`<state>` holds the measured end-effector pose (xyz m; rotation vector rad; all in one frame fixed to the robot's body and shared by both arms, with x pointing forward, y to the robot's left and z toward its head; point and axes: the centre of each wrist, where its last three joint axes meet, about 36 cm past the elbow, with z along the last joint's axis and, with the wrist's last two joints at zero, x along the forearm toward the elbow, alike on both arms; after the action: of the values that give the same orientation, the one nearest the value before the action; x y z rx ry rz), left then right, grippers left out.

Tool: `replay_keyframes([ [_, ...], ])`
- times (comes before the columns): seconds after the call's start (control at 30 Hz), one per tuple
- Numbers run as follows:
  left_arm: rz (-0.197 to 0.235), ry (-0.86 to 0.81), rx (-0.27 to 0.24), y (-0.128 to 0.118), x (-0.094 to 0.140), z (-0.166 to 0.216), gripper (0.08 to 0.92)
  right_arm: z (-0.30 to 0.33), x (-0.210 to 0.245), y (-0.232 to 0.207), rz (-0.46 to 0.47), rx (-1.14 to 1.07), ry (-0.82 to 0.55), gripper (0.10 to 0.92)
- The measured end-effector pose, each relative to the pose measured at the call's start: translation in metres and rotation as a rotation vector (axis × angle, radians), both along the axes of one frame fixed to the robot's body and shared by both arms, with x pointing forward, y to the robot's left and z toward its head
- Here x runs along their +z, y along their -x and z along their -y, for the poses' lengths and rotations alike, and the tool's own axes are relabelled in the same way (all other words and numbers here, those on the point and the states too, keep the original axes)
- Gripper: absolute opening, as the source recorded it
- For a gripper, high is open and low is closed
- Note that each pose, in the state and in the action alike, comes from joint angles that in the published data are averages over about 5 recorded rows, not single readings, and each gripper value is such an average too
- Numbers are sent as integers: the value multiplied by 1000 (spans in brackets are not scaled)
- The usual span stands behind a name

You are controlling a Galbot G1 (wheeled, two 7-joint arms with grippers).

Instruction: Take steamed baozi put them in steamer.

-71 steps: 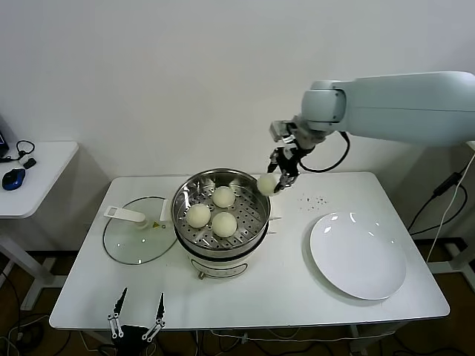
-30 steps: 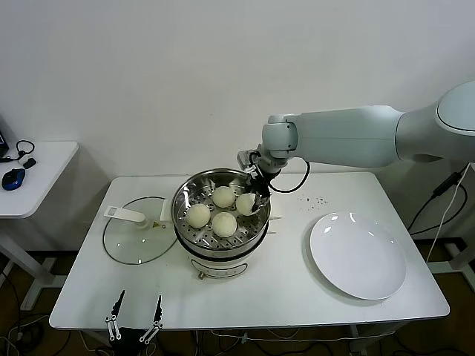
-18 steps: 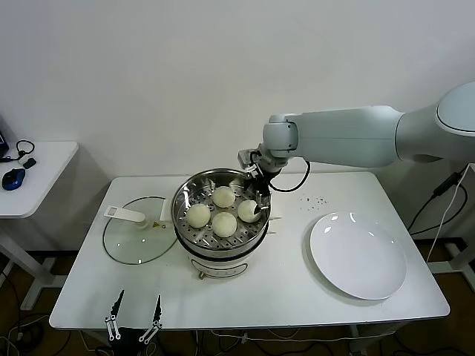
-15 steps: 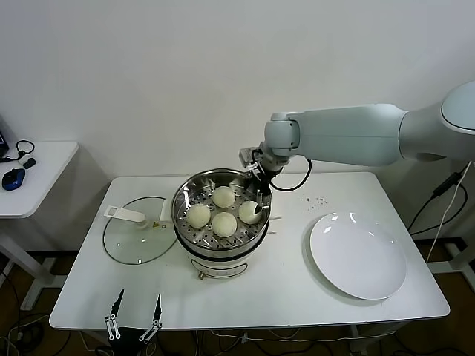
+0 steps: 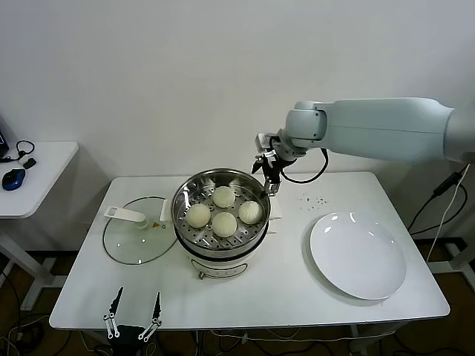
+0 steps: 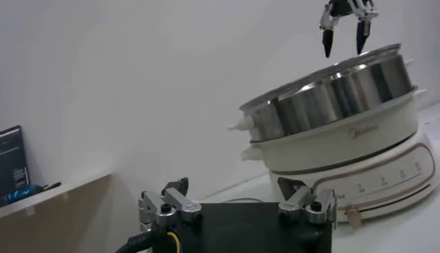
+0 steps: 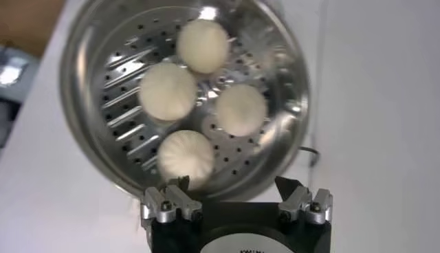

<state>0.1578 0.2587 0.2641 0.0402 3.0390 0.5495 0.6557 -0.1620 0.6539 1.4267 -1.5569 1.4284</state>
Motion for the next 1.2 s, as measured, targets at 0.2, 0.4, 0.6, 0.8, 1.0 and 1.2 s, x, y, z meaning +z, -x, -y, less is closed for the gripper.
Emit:
replay_keyframes([
  [0.2,0,0,-7,-1,1,2,823,28,4,19,114,-136,-92,823],
  [0.4,1,-1,-6,0,1,2,823,56,5,40,242,-288,-183,823],
  [0.6,6,-4,-6,-2,3,-1,823,78,-2,65,355,-427,-293,823],
  [0.8,5,-1,-7,-2,2,-1,823,100,-20,94,439,-529,-442,823],
  [1.0,1,0,-7,-3,0,0,823,128,-43,126,531,-596,-595,823],
  [1.2,1,2,-5,-2,-1,0,823,139,-60,155,622,-631,-763,823],
])
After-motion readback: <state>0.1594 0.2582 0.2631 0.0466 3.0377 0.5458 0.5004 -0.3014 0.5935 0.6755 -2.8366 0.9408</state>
